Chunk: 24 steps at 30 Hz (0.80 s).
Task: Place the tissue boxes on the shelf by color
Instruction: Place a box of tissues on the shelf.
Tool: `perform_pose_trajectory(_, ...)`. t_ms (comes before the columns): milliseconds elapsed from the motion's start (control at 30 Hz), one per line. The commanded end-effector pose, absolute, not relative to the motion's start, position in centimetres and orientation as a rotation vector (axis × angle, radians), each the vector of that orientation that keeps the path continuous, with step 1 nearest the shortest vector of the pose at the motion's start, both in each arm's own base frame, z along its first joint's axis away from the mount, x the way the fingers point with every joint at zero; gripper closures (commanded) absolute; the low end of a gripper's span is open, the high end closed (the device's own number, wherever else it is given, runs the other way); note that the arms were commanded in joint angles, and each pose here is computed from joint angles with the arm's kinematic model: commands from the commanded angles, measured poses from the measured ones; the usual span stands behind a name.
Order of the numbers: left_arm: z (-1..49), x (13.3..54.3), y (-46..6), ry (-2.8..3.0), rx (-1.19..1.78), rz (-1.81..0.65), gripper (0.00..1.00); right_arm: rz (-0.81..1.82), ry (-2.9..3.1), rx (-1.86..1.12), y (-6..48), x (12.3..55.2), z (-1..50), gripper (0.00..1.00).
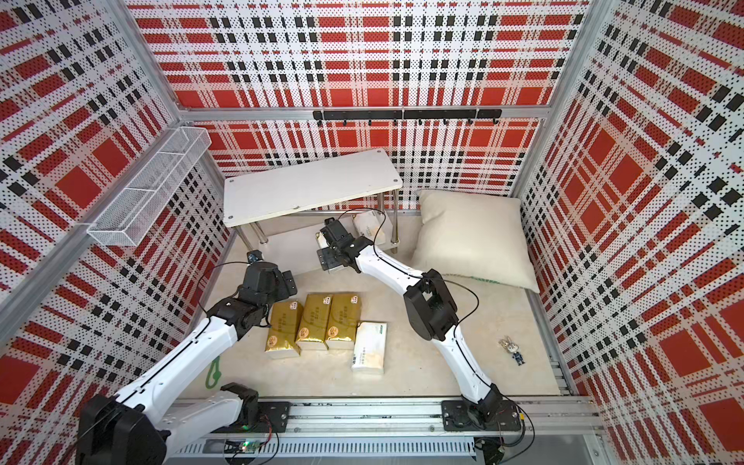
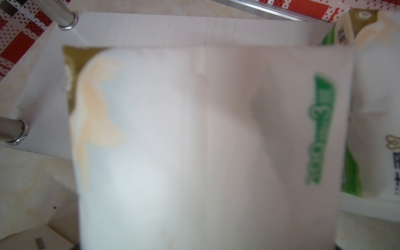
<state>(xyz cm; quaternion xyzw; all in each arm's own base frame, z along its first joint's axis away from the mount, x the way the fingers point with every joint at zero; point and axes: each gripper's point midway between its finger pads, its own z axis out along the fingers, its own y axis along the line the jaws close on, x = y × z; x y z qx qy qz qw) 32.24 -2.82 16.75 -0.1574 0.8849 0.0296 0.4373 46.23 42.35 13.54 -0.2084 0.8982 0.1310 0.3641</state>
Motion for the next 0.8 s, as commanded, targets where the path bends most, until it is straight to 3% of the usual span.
perform_pose_trajectory(0, 17.0, 32.0, -2.5, 2.196, -0.392, 0.081, 0.02, 0.333, 2.274, -0.513, 42.7, 47.6, 13.7, 0.10)
perform_pose_trajectory(767, 16.2, 32.2, -2.9, 2.205, -0.376, 0.069, 0.02, 0.357, 2.185, -0.449, 44.6, 50.3, 12.4, 0.08)
